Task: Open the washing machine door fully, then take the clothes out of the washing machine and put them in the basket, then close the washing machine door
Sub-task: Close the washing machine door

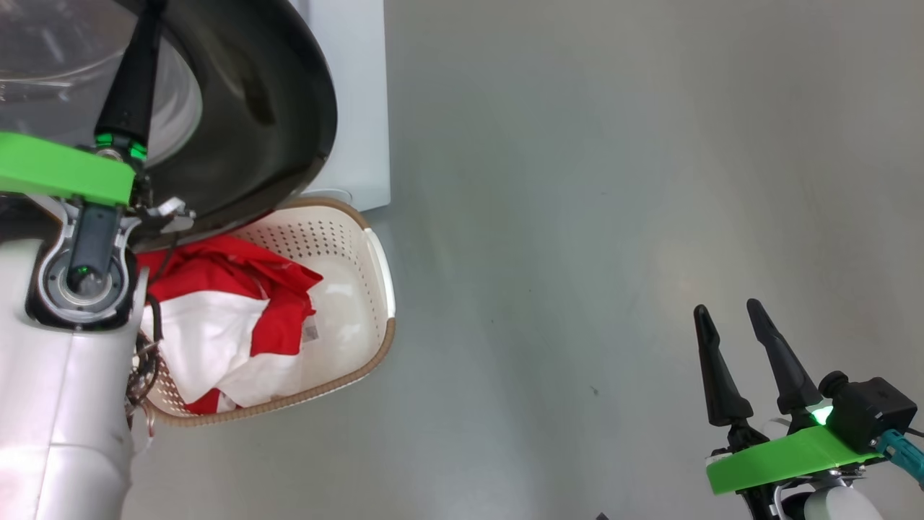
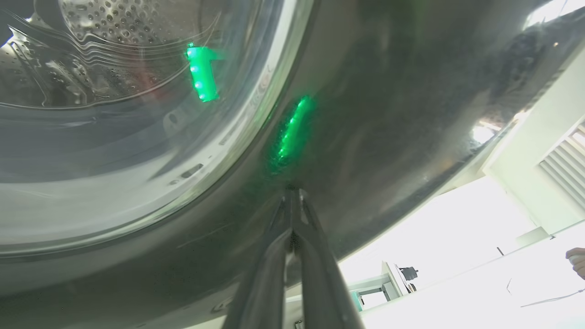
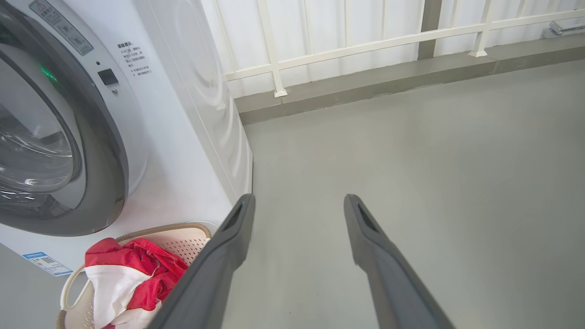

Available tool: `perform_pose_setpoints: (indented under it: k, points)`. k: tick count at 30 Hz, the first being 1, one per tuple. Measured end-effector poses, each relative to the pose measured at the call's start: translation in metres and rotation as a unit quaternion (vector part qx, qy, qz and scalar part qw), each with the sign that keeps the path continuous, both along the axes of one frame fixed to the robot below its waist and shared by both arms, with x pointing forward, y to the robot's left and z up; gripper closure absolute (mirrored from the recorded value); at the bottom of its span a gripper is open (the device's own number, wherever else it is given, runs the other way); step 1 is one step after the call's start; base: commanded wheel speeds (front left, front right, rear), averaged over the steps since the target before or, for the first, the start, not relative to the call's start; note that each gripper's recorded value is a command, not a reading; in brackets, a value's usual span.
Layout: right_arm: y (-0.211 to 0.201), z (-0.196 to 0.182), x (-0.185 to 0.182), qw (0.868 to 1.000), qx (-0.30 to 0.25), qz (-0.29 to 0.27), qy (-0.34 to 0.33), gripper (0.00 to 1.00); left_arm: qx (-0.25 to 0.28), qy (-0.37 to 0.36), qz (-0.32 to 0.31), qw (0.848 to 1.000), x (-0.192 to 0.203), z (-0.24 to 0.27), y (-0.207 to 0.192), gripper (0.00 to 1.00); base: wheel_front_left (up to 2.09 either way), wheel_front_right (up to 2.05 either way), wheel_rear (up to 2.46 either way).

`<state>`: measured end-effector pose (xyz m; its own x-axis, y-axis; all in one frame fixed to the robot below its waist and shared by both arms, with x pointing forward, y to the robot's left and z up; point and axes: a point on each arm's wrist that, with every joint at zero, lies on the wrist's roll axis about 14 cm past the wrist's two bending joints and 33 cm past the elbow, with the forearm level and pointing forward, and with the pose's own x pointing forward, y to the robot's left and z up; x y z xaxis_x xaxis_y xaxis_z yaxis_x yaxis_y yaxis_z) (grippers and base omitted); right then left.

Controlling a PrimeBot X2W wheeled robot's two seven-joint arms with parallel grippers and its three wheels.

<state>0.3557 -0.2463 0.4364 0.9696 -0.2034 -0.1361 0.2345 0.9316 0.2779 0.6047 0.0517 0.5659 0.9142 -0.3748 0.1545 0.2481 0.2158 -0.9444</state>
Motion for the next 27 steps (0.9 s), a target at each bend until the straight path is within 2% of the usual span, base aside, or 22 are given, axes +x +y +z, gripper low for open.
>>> perform_pose_setpoints:
  k: [4, 10, 11, 14, 16, 19, 20, 21, 23, 24, 27]
  points:
    - [0.001, 0.003, 0.000, 1.000, 0.001, 0.001, -0.005, 0.00, 0.010, -0.005, 0.000, 1.000, -0.005, 0.002, 0.001, 1.00, 0.00, 0.00, 0.00]
    - [0.007, 0.011, 0.002, 1.000, -0.005, 0.013, -0.017, 0.00, 0.023, 0.022, 0.015, 0.999, -0.038, -0.024, 0.014, 1.00, 0.00, 0.00, 0.00]
    - [0.008, 0.012, 0.002, 1.000, -0.006, 0.016, -0.019, 0.00, 0.029, 0.027, 0.016, 0.999, -0.044, -0.029, 0.016, 0.98, 0.00, 0.00, 0.00]
    - [0.012, 0.014, 0.002, 0.999, -0.008, 0.023, -0.023, 0.00, 0.042, 0.042, 0.028, 0.998, -0.064, -0.045, 0.024, 0.84, 0.00, 0.00, 0.00]
    - [0.015, 0.013, 0.000, 0.999, -0.007, 0.027, -0.020, 0.00, 0.051, 0.054, 0.036, 0.997, -0.077, -0.056, 0.031, 0.70, 0.00, 0.00, 0.00]
    - [0.020, 0.012, -0.001, 0.999, -0.007, 0.036, -0.020, 0.00, 0.082, 0.067, 0.050, 0.993, -0.097, -0.074, 0.044, 0.56, 0.00, 0.00, 0.00]
    - [0.023, 0.013, -0.001, 0.999, -0.008, 0.040, -0.021, 0.00, 0.086, 0.072, 0.059, 0.992, -0.103, -0.078, 0.049, 0.49, 0.00, 0.00, 0.00]
    - [0.024, 0.014, 0.000, 0.999, -0.010, 0.044, -0.022, 0.00, 0.089, 0.075, 0.067, 0.991, -0.109, -0.082, 0.054, 0.32, 0.00, 0.00, 0.00]
    - [0.027, 0.016, 0.001, 0.998, -0.012, 0.049, -0.026, 0.00, 0.100, 0.080, 0.079, 0.989, -0.120, -0.089, 0.063, 0.07, 0.00, 0.00, 0.00]
    - [0.029, 0.016, 0.001, 0.998, -0.011, 0.051, -0.027, 0.00, 0.105, 0.084, 0.085, 0.987, -0.126, -0.092, 0.068, 0.00, 0.00, 0.00, 0.00]
    - [0.033, 0.014, -0.003, 0.998, -0.012, 0.059, -0.022, 0.00, 0.134, 0.090, 0.094, 0.982, -0.144, -0.102, 0.080, 0.00, 0.00, 0.00, 0.00]
